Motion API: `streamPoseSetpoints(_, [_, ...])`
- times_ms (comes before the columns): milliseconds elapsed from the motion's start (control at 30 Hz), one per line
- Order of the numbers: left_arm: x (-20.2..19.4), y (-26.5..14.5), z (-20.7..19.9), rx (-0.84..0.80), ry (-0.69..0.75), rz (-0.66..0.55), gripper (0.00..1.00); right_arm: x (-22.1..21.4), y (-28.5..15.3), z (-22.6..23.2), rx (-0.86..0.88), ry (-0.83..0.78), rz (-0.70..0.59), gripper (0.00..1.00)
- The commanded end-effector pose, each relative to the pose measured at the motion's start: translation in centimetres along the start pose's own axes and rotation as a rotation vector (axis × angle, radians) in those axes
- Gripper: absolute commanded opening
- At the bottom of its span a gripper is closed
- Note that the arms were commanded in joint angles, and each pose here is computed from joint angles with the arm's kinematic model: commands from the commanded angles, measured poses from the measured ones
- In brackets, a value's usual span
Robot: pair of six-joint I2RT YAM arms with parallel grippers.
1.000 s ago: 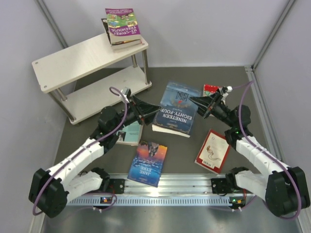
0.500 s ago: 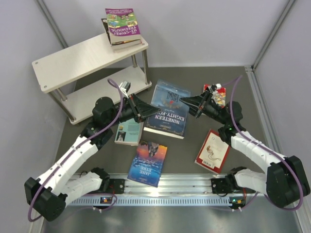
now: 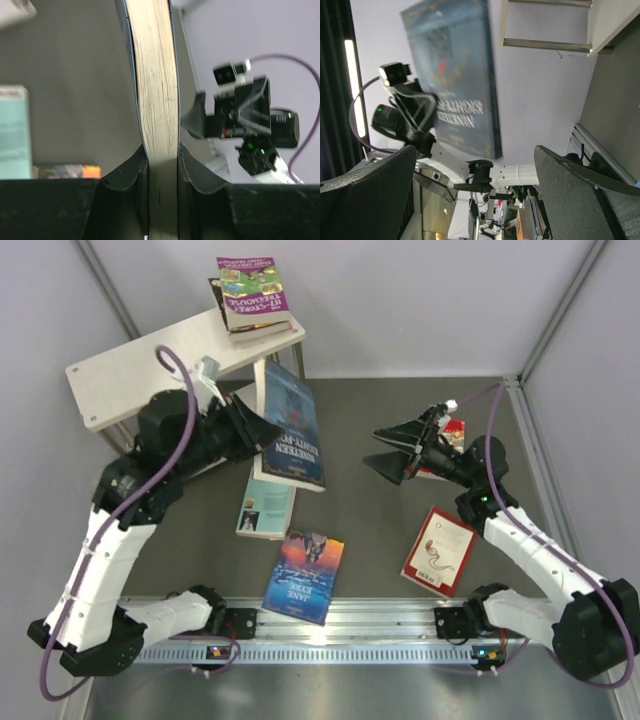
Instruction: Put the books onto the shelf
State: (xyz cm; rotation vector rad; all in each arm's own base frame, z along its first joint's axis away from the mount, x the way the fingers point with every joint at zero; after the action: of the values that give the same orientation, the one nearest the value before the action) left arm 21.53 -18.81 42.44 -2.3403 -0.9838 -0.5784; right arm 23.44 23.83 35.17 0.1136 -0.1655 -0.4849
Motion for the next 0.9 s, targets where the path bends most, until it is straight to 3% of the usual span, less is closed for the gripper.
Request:
streamPoseSetpoints(0, [6.4, -3.4, -1.5, 0.089, 0.184, -0.255, 0.0, -0.5, -0.9, 2.2, 0.031, -0.09, 0.027, 1.0])
streamPoseSetpoints(133, [11.0, -5.5, -3.2, 0.168, 0.28, -0.398, 0.0, -0.8, -1.5, 1.3, 0.019, -0.078, 0.032, 1.0])
streamPoseSetpoints(333, [16.2, -5.7, 0.0, 0.359, 0.278, -0.532, 0.0, -1.6, -2.2, 0.9, 0.017, -0.068, 0.05, 1.0])
streamPoseSetpoints(500, [19.3, -5.9, 5.1, 0.463, 0.228, -0.533, 0.0, -2.5, -3.0, 0.9, 0.02, -0.078, 0.07, 1.0])
streamPoseSetpoints(700, [23.1, -7.6, 7.5, 0.384, 0.167, -0.593, 0.0, -3.2, -3.5, -0.1, 0.001, -0.065, 0.083, 1.0])
streamPoseSetpoints(867, [24.8, -8.1, 12.2, 0.413, 0.044, -0.584, 0.0, -3.1, -3.5, -0.7, -0.013, -0.059, 0.091, 1.0])
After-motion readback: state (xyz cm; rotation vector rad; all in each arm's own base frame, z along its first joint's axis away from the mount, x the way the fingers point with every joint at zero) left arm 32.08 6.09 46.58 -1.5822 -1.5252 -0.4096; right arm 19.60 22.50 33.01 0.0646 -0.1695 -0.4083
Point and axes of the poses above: each gripper's point midway between its finger pads, its own y axis out along the fingers, its own z axis along the line the jaws close on, x = y × z, the point moved 2 cm from there along -y, back along the fingers, and after that the axes turned 6 degrees about -y, right-handed, at the moved point
